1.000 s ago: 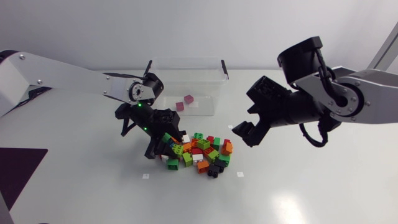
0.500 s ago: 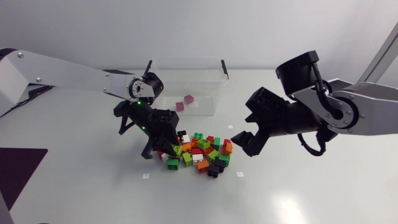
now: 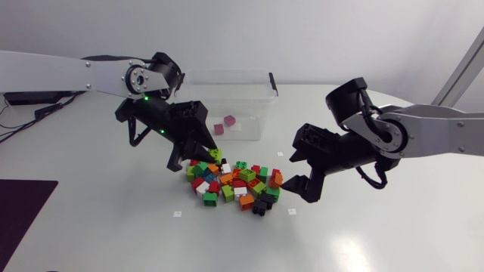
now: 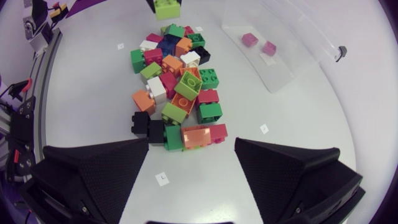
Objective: Place the duplo bricks in the container
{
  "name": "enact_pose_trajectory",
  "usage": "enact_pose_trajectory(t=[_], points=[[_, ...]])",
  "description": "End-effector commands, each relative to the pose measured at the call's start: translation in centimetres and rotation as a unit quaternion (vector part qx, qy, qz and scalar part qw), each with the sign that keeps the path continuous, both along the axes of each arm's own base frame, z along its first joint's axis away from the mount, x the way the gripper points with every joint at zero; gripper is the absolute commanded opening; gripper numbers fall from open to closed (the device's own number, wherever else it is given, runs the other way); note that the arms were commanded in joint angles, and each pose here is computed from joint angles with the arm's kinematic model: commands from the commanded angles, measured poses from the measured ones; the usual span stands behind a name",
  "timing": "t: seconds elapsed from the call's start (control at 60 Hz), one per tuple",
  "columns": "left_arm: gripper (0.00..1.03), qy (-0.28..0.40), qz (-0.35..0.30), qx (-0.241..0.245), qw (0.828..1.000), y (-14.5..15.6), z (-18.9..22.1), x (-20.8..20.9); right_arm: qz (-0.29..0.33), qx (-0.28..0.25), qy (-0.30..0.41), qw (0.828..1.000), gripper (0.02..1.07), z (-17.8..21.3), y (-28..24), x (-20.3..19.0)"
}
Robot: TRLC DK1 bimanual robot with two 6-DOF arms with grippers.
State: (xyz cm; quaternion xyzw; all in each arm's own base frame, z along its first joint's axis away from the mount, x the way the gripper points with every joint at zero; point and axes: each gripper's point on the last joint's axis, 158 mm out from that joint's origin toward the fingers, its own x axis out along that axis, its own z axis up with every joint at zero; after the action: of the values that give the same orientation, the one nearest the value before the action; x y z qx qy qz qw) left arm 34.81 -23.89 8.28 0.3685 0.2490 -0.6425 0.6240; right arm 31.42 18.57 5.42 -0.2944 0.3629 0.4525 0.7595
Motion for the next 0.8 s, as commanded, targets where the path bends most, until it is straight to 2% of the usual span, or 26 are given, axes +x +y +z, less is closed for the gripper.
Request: enact_pose_trajectory(t=[0.0, 0.2, 0.4, 0.583, 0.733, 0.783], points=[[0.17, -0.008, 0.022, -0.024, 0.999, 0.0, 2.3, 0.3, 0.024, -0.010, 0.000, 1.000, 1.02, -0.5, 0.0, 0.5], [0.17, -0.036, 0.075, -0.066, 0.994, -0.4, 5.8, 2.5, 0.041, -0.019, 0.023, 0.999, 1.02, -2.6, 0.1, 0.8], [0.17, -0.056, 0.116, -0.096, 0.987, -0.2, 7.9, 4.9, 0.045, -0.024, 0.034, 0.998, 0.97, -4.1, 0.5, 1.5], [0.17, -0.077, 0.164, -0.131, 0.975, 0.3, 10.0, 8.1, 0.042, -0.021, 0.031, 0.998, 0.93, -4.7, 0.9, 2.4], [0.17, -0.090, 0.209, -0.169, 0.959, 0.9, 11.6, 11.2, 0.045, -0.021, 0.033, 0.998, 0.76, -5.2, 1.2, 2.6], [0.17, -0.090, 0.217, -0.174, 0.956, 1.0, 11.9, 12.0, 0.046, -0.021, 0.034, 0.998, 0.66, -5.4, 1.3, 2.6]])
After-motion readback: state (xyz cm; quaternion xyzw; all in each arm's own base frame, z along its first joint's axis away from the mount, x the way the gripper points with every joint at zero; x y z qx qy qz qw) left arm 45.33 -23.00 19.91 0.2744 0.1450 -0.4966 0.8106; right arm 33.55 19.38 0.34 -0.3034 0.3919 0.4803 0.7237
